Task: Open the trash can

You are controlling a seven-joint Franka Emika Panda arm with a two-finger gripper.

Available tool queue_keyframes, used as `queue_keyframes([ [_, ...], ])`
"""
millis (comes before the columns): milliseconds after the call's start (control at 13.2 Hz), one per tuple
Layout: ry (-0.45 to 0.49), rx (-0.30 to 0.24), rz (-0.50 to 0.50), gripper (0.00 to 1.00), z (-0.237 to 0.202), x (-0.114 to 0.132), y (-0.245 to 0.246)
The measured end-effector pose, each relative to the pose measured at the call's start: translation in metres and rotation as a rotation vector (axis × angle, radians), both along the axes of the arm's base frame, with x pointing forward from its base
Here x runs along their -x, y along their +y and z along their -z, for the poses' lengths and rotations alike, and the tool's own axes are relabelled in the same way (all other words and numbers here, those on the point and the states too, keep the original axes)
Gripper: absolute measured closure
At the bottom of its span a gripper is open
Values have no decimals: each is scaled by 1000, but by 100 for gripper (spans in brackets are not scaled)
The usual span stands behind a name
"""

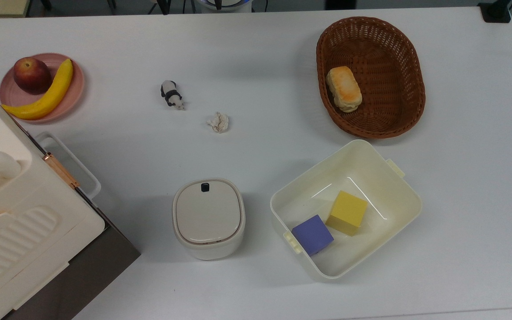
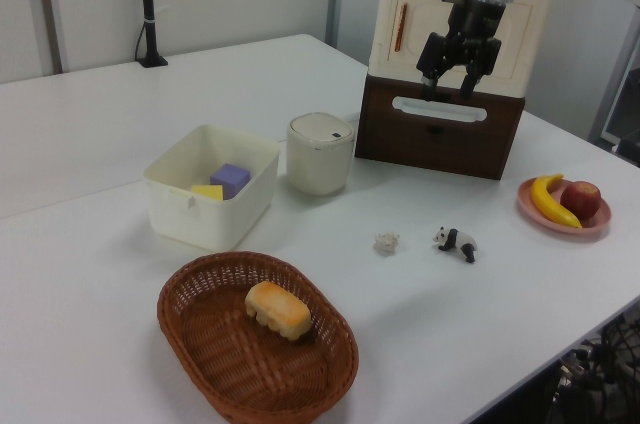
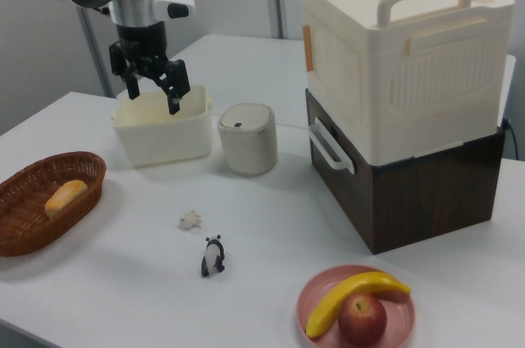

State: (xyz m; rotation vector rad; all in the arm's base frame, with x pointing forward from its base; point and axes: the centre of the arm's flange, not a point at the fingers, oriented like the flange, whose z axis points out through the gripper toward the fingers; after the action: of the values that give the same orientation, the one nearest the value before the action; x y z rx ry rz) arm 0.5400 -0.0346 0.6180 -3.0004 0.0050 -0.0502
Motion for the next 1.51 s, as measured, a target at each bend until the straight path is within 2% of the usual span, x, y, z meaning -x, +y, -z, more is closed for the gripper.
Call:
queue_keyframes([
  [1059, -1, 0, 3, 2, -1, 0, -1],
  [1210, 2, -1, 20, 8, 0, 0, -1],
  [1285, 1, 0, 22, 23, 0, -1, -1],
  [1512, -16, 1, 25, 58, 0, -3, -2],
])
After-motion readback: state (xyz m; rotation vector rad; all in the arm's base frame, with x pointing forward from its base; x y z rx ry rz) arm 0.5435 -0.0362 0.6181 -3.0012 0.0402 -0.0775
